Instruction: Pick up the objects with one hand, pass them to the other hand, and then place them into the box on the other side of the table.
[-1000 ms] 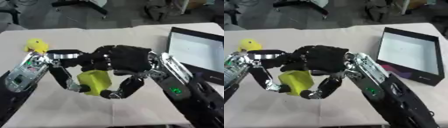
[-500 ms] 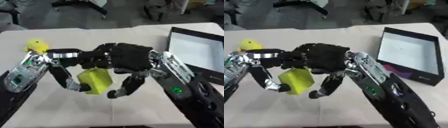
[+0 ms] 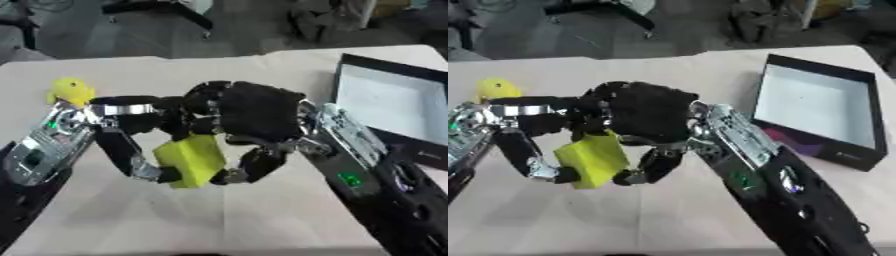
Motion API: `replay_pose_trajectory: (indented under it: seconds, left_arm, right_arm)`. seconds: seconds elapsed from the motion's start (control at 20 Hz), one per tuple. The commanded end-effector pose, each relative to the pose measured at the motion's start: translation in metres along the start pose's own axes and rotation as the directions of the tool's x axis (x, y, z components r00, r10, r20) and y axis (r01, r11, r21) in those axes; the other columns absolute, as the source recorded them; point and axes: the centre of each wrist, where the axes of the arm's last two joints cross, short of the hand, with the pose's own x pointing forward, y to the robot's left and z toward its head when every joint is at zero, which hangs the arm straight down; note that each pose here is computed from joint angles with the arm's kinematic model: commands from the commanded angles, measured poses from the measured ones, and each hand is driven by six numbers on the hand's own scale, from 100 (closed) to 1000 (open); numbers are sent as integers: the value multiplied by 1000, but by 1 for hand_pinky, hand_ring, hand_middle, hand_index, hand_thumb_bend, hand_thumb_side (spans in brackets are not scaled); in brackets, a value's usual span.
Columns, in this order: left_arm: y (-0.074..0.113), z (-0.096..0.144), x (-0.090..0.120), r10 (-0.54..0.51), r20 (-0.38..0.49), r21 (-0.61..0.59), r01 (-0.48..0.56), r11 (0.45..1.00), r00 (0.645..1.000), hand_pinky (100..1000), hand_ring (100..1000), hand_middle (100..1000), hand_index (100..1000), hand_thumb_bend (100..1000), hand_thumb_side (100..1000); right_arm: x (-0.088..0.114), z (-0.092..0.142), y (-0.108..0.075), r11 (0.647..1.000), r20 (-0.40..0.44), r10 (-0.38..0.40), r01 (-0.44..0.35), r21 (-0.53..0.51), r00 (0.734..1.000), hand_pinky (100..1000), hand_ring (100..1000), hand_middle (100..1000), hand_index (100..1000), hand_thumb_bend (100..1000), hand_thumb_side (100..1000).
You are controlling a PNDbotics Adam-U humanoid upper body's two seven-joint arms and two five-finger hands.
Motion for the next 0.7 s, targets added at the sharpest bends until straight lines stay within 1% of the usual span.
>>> replay_pose_trajectory:
  seconds: [0.05,0.15,0.2,0.3,0.35,0.4,0.5,0.55,0.6,0.7]
  left_arm:
    - [7,1,16,-43,31,-5,43,999,999,648,532,529,769,287,184]
    - [7,2,16,-43,29,0,43,999,999,651,534,532,780,298,203]
    - [8,2,15,-43,28,3,43,999,999,651,535,534,784,307,215]
    - [9,4,15,-46,28,14,46,999,999,651,536,535,789,356,261]
    - [10,5,15,-48,27,22,47,999,998,654,541,540,798,421,316]
    - [11,7,16,-52,25,30,52,998,998,654,543,542,801,445,336]
    - [14,10,15,-59,21,49,58,997,998,657,550,550,808,531,417]
    - [15,12,14,-62,19,59,61,996,998,659,553,554,812,560,446]
    - [17,15,13,-66,16,71,65,995,998,662,561,563,818,617,495]
    - [21,21,9,-71,5,99,70,993,997,668,537,574,825,682,550]
  right_arm:
    - [-5,4,-3,998,-45,13,-16,-67,999,816,786,1000,548,260,100]
    - [-5,4,-3,991,-71,4,-14,-133,997,803,762,1000,492,175,100]
    - [-6,4,-2,986,-84,-1,-12,-164,996,801,759,1000,483,169,100]
    - [-6,4,1,978,-101,-9,-12,-208,995,798,757,1000,415,157,100]
    - [-6,4,2,975,-105,-12,-12,-221,994,797,756,1000,383,164,100]
    - [-7,4,4,973,-107,-15,-10,-230,994,797,754,1000,377,167,100]
    - [-7,4,7,971,-106,-18,-8,-240,994,797,755,1000,370,172,100]
    - [-7,4,8,970,-103,-19,-6,-242,994,798,756,1000,370,174,100]
    - [-8,4,9,970,-99,-20,-5,-241,995,799,758,1000,369,176,100]
    - [-8,4,10,971,-93,-20,-2,-238,995,799,758,1000,368,176,100]
